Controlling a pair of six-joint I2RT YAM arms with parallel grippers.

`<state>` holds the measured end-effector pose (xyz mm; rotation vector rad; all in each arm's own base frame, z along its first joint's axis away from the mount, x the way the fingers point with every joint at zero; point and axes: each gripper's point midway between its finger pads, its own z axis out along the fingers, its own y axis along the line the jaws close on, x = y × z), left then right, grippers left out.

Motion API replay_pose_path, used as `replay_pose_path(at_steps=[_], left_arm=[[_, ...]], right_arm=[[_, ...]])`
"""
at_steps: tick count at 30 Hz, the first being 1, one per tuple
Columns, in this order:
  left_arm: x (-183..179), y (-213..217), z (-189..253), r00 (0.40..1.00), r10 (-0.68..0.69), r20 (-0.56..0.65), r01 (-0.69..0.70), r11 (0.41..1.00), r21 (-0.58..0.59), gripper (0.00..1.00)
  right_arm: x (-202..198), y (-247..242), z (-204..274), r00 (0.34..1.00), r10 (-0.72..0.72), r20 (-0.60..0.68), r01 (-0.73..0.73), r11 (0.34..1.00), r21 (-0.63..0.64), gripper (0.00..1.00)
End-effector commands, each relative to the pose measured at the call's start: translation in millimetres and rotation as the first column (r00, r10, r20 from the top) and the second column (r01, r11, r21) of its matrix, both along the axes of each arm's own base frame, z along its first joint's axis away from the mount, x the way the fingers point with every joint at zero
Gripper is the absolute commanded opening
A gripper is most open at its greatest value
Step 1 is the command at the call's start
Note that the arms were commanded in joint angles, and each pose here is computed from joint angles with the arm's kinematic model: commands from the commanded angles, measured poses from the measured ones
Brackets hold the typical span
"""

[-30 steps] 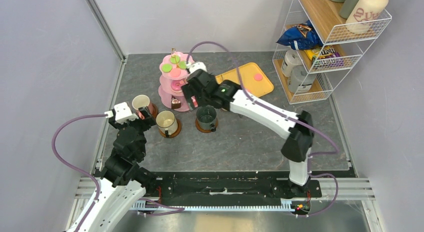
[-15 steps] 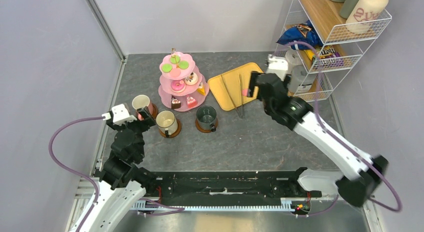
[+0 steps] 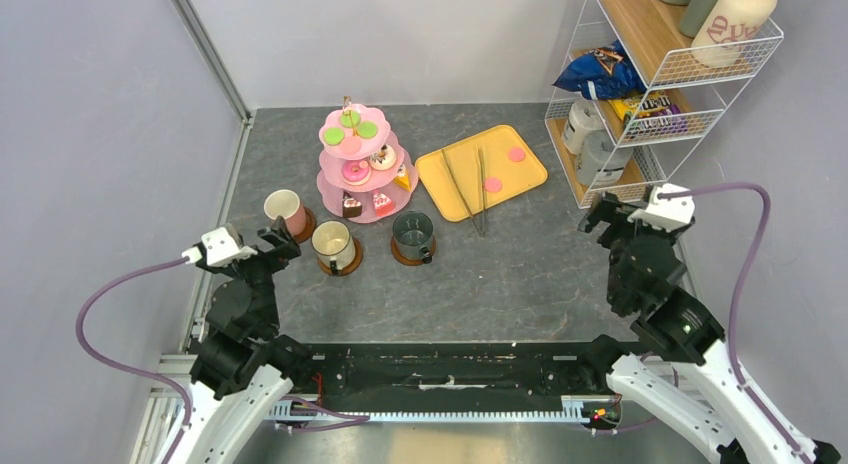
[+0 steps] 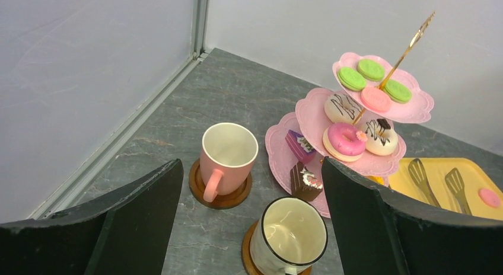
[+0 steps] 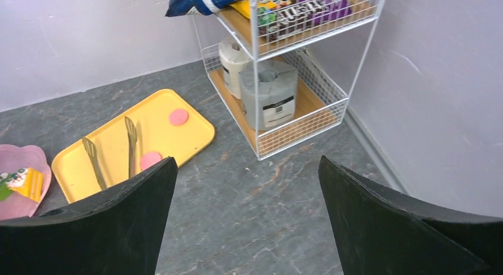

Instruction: Serve the afternoon tea

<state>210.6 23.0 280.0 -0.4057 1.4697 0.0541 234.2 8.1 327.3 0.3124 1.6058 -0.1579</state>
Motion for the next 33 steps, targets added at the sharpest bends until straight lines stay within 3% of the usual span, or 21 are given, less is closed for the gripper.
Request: replay_pose_path(at_steps=[1,13,33], left_arm=[[-12.9,17.8,12.0,0.996,0.071,0.056,-0.070,0.997,-0.015,0.94],[-22.7,25.1,14.8,0.986,0.086,0.143,-0.080,0.996,-0.048,0.95],[-22.0,21.8,21.8,0.977,0.059,0.205,-0.052,0.998,-0.038,0.96]], right_arm=[[-15.4,-21.2,6.0,0.998,-0.031,0.047,0.034,0.997,-0.065,0.97],[-9.1,-20.0,-7.7,0.999,-0.022,0.039,0.029,0.983,-0.182,0.97],[-10.6,-27.6,-6.0,0.994,-0.066,0.082,0.077,0.987,-0.142,0.99]])
